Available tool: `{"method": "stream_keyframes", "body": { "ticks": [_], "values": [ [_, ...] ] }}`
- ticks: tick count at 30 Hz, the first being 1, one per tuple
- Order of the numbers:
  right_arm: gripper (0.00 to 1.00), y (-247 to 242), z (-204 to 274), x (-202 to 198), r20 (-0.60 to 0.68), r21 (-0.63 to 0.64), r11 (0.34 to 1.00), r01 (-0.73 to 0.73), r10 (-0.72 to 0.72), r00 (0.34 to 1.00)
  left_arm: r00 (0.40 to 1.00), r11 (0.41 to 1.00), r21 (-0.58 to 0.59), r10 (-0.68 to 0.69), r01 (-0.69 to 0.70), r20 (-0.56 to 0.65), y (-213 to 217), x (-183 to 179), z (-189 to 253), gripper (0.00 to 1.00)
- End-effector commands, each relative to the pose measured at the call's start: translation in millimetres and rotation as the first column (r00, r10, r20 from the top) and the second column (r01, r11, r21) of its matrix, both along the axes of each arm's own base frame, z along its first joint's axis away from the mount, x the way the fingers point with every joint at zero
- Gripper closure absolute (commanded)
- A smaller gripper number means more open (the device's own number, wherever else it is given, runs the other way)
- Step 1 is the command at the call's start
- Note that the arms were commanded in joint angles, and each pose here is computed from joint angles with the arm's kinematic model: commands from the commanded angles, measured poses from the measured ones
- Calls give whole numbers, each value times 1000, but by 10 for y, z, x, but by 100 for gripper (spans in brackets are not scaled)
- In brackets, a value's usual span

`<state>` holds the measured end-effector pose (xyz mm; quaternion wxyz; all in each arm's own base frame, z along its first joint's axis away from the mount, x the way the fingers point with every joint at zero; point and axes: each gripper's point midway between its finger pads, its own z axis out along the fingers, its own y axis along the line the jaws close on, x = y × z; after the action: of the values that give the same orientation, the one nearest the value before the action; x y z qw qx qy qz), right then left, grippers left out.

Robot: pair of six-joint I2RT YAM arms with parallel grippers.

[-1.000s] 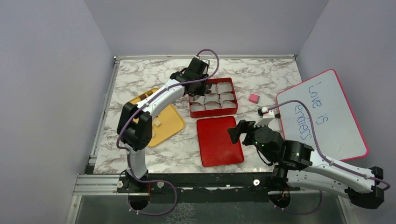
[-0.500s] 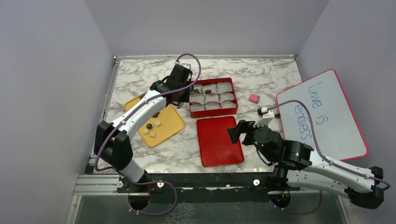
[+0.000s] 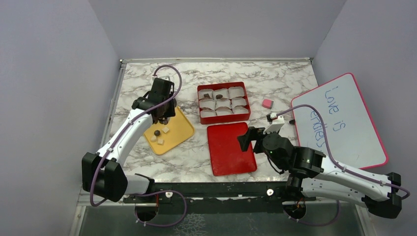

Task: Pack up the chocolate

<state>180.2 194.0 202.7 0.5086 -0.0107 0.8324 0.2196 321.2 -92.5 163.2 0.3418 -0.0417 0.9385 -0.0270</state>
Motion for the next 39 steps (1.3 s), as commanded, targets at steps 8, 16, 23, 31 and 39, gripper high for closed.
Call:
{"method": "stream_keyframes", "body": {
  "ticks": [8, 16, 23, 31, 39],
  "values": [
    [5, 52, 70, 44, 20, 22, 1000, 4, -5, 1000, 997, 996, 67, 61, -57, -53, 299, -316, -163, 62],
    [5, 88, 81, 50, 16, 12, 1000, -3, 3, 1000, 992, 994, 84, 75, -67, -100, 365, -327, -326, 62],
    [5, 82, 86, 53, 22, 17, 1000, -1, 1, 1000, 991, 998, 38, 48, -43, -122, 283, -336, -468, 62],
    [5, 129, 72, 63, 19, 7, 1000, -10, 10, 1000, 992, 999, -35, -17, 13, -122, 120, -308, -543, 64],
    [5, 122, 52, 59, 18, 12, 1000, -10, 9, 1000, 992, 999, -31, -23, 19, -121, 122, -303, -543, 66]
  ]
}}
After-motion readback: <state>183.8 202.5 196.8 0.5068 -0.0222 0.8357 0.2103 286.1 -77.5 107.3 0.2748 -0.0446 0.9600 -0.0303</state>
